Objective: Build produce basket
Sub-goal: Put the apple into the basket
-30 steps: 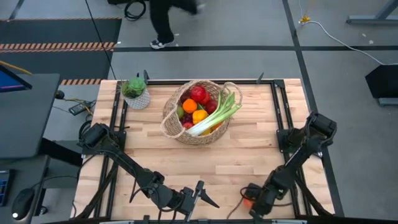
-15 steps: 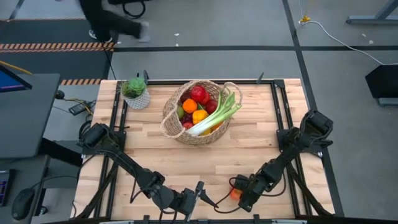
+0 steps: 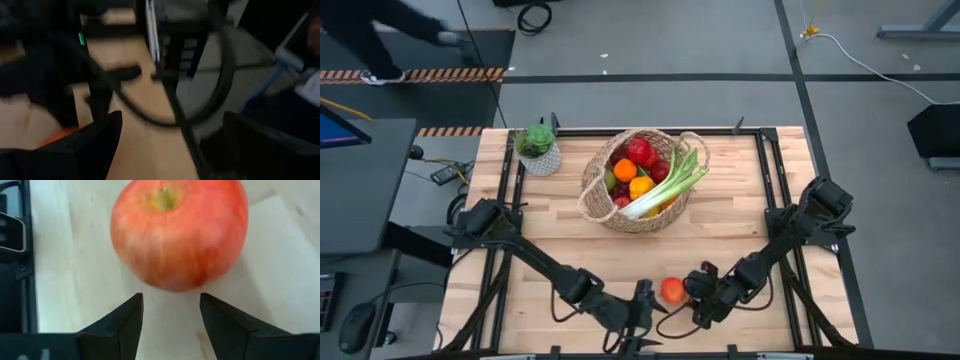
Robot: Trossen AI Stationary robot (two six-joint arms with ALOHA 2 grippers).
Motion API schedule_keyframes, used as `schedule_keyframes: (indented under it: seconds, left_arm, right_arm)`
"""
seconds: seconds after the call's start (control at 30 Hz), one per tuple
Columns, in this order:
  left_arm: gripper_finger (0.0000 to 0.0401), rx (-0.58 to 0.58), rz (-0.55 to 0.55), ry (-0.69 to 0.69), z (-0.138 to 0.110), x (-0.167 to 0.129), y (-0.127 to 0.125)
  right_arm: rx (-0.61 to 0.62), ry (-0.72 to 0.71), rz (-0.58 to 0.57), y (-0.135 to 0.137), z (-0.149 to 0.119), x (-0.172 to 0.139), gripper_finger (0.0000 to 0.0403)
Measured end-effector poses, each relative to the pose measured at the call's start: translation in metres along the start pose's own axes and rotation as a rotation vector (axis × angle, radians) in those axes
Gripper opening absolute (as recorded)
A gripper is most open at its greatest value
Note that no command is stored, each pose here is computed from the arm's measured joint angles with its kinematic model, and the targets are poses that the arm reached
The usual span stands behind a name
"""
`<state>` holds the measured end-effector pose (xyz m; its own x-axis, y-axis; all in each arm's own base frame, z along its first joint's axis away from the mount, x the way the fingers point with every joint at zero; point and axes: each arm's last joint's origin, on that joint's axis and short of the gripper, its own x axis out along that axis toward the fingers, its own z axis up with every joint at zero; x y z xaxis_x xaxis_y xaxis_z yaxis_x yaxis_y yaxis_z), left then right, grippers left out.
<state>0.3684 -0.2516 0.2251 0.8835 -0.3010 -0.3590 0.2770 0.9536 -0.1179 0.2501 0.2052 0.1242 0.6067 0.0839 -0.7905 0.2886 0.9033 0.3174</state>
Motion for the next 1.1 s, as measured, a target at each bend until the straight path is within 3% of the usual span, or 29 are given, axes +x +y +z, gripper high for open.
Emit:
schedule_keyframes:
  seconds: [0.2,0.37,0.67,0.93,1.1]
  left_arm:
    - [0.0354,-0.061,0.117,0.138,-0.014,0.000,0.012]
    - [0.0354,-0.091,0.288,0.061,-0.012,0.001,0.016]
    - [0.0354,-0.181,0.383,0.060,-0.042,0.024,0.021]
    - [0.0354,-0.286,0.476,0.000,-0.044,0.022,0.020]
    - [0.0354,-0.300,0.505,0.046,-0.060,0.025,0.017]
  right_arm:
    - [-0.047,-0.008,0.005,-0.002,0.005,0.002,0.0204]
    - [-0.112,-0.072,-0.038,-0.003,0.008,0.002,0.0204]
    - [-0.163,-0.161,-0.086,-0.002,0.011,0.002,0.0204]
    - [-0.238,-0.183,-0.111,-0.003,0.014,0.002,0.0204]
    - [-0.261,-0.181,-0.116,-0.004,0.014,0.003,0.0204]
